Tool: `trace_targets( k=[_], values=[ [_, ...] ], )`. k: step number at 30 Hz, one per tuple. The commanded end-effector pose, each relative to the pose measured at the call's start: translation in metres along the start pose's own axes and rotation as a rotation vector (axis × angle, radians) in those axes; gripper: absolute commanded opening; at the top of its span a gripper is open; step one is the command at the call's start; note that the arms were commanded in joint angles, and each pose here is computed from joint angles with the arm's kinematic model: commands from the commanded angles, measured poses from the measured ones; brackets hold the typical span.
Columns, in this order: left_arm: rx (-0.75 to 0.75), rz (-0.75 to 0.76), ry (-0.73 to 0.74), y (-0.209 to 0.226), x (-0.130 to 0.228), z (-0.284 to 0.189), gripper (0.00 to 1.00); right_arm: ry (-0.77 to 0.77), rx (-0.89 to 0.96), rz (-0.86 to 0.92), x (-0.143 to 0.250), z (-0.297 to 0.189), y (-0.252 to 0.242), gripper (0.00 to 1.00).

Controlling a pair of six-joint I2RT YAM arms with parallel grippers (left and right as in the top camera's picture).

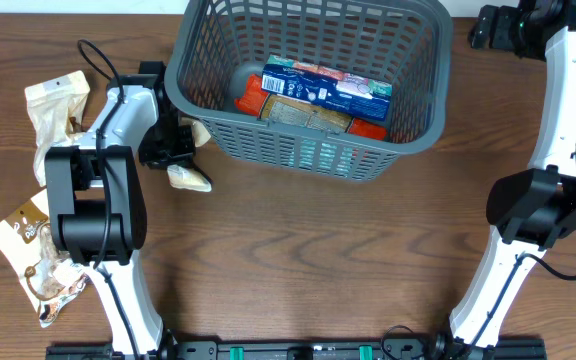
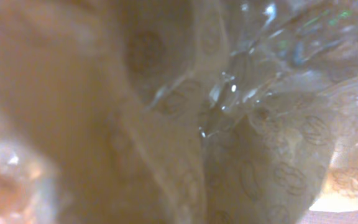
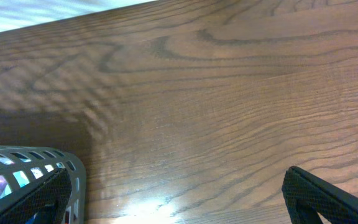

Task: Pack container
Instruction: 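Grasp the beige pouch with the left gripper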

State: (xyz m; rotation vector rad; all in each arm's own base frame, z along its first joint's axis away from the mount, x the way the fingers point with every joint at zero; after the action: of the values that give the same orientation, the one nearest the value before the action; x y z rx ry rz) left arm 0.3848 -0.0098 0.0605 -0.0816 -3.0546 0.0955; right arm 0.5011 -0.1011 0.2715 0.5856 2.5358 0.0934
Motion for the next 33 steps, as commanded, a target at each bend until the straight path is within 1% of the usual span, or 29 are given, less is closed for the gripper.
trace_targets(
  k=[1,4,11,17,21,28,33],
  values=[
    [-0.006,-0.002,0.017,0.002,0.007,-0.005,0.10,0.013,0.000,-0.021,0.003,0.000,0.001,0.99],
    [-0.009,-0.014,-0.053,0.002,0.007,-0.031,0.09,0.020,0.003,-0.033,0.004,0.000,0.001,0.99],
    [-0.026,-0.032,-0.297,0.006,0.019,-0.117,0.10,0.023,0.004,-0.032,0.005,0.000,0.000,0.99],
    [-0.138,-0.051,-0.457,0.014,0.042,-0.175,0.10,0.025,0.004,-0.032,0.005,0.000,0.000,0.99],
    [-0.151,-0.069,-0.528,0.014,0.053,-0.198,0.10,0.029,0.005,-0.032,0.006,0.000,0.000,0.99],
    [-0.132,-0.215,-0.592,0.023,0.065,-0.215,0.10,0.044,0.011,-0.040,0.009,0.000,-0.001,0.99],
    [-0.121,-0.282,-0.635,0.028,0.072,-0.227,0.10,0.054,0.014,-0.053,0.010,0.000,-0.002,0.99]
  ],
)
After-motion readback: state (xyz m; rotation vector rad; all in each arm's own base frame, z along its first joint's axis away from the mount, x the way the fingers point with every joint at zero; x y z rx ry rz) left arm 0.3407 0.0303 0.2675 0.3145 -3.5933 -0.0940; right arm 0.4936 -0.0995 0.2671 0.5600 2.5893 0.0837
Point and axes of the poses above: each gripper's point midway between its finger pads, its own z axis out along the fingers, its own y axis along the line the jaws close on, x = y × z, the point moved 6 cm from there along -z, back along the fingers, and after that the axes turned 14 degrees about z, right-handed, at the moved point
